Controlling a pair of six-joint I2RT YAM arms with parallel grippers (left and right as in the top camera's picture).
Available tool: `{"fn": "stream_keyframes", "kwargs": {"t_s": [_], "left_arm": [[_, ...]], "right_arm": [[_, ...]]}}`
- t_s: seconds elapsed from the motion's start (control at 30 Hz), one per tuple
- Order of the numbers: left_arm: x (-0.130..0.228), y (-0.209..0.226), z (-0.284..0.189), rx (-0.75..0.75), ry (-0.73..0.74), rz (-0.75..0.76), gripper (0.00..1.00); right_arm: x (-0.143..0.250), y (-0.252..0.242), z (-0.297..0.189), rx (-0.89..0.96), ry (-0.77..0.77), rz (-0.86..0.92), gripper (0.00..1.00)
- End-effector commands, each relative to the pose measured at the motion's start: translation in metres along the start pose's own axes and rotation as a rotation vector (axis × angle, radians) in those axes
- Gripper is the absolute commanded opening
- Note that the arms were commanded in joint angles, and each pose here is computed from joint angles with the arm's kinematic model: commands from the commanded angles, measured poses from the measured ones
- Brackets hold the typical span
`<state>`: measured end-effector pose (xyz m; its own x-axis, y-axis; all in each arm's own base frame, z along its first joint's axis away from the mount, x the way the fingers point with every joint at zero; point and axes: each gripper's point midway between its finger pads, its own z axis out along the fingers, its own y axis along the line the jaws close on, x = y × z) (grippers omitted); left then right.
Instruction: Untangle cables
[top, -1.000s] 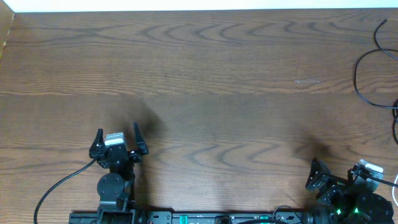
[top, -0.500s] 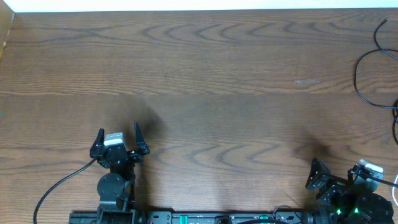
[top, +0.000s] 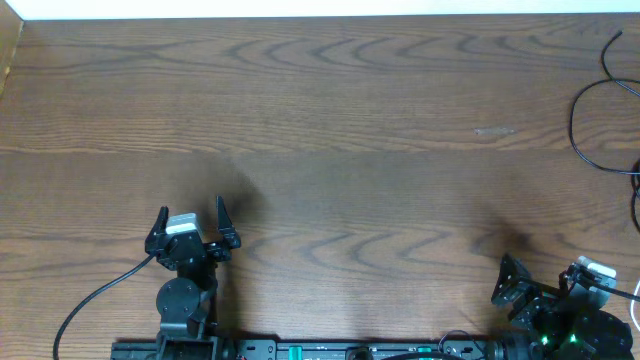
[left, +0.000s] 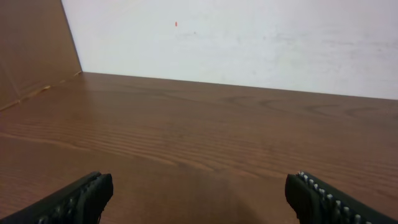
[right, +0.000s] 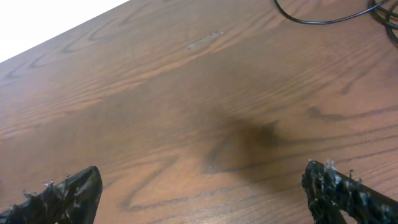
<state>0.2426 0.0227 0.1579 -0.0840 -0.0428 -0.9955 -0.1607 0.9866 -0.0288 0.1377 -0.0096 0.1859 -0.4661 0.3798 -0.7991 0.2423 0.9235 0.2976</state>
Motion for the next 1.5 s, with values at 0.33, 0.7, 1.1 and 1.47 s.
{"fn": "stream_keyframes", "kwargs": {"t_s": [0.33, 0.7, 1.1, 1.47], "left_arm": [[0.018, 0.002, 0.001, -0.009, 0.05, -0.005, 0.94], [0.018, 0.002, 0.001, -0.009, 0.05, -0.005, 0.94], [0.018, 0.002, 0.001, -0.009, 0.051, -0.005, 0.93], [0.018, 0.002, 0.001, -0.009, 0.05, -0.005, 0.94]], "right_arm": [[0.001, 0.001, 0.0, -0.009, 0.0, 0.002, 0.99], [0.001, 0.001, 0.0, -0.009, 0.0, 0.002, 0.99], [-0.021, 0.004, -0.003, -0.022, -0.121, -0.022, 0.99], [-0.04, 0.014, 0.016, -0.062, -0.236, -0.096, 0.99]]}}
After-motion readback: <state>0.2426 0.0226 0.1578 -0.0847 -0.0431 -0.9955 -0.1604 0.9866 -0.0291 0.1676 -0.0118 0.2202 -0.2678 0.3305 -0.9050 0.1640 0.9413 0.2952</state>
